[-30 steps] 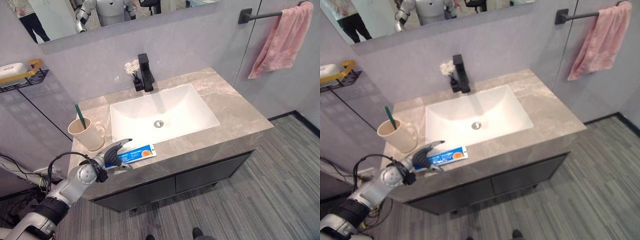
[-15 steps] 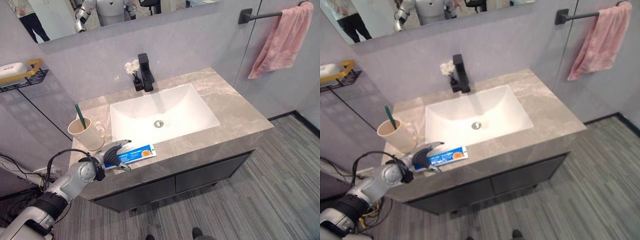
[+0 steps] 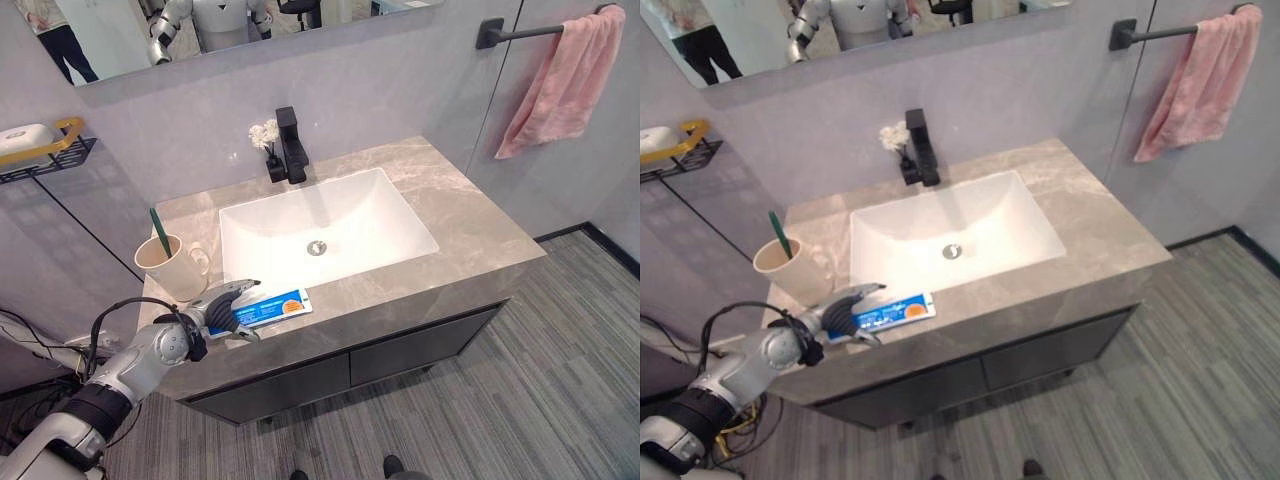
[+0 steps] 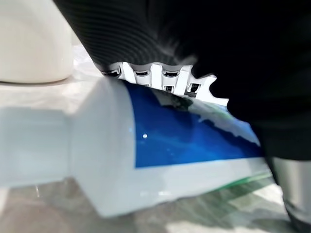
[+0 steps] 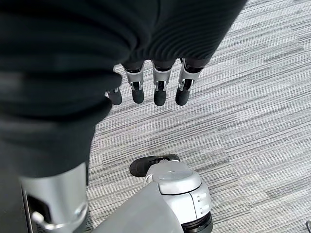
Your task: Put brush and paste in cup on sink, flatten towel.
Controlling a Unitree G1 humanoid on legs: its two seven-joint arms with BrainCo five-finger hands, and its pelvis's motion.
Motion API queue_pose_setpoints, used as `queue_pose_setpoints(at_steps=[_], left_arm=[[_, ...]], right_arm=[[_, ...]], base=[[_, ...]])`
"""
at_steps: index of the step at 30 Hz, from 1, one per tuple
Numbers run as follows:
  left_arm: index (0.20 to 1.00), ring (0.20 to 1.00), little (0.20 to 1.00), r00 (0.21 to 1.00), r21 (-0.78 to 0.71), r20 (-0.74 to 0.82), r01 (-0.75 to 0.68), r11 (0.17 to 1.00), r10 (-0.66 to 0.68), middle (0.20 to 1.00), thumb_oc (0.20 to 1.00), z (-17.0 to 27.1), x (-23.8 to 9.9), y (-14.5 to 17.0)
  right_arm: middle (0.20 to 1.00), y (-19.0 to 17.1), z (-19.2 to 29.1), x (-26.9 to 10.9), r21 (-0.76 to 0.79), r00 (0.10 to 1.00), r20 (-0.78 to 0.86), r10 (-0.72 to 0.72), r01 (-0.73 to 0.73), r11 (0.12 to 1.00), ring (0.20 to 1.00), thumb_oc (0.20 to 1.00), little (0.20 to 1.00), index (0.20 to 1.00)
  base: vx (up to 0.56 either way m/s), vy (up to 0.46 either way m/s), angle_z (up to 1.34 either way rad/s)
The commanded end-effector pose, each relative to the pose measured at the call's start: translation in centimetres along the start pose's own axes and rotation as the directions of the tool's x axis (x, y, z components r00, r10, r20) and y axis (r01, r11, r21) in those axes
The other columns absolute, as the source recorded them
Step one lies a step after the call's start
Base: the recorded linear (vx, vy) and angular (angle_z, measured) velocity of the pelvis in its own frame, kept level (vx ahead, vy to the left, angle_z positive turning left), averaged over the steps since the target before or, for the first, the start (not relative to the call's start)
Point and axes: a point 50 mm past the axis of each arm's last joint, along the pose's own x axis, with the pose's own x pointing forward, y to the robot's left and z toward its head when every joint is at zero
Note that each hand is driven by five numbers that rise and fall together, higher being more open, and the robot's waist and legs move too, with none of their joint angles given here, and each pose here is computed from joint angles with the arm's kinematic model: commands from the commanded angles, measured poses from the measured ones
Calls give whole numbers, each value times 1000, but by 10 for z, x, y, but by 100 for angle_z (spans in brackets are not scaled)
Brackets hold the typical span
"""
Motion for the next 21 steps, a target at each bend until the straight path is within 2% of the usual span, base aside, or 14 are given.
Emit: queue_pose_setpoints(at_steps=[1, 21], left_arm=[[1000, 1000, 1000, 984, 89, -64, -161, 983, 167, 1000, 1000, -17, -12, 65], [1000, 1000, 1000, 977, 33, -71, -199, 979, 201, 1000, 1000, -21, -26, 70]], right_arm=[[1000, 3, 4, 1, -43, 1000, -14, 23, -23, 999, 1000, 1000, 1000, 1000], [1000, 8, 0, 1, -37, 999, -20, 38, -38, 999, 1000, 1000, 1000, 1000]], base=[[0, 0, 0], [0, -1, 4]])
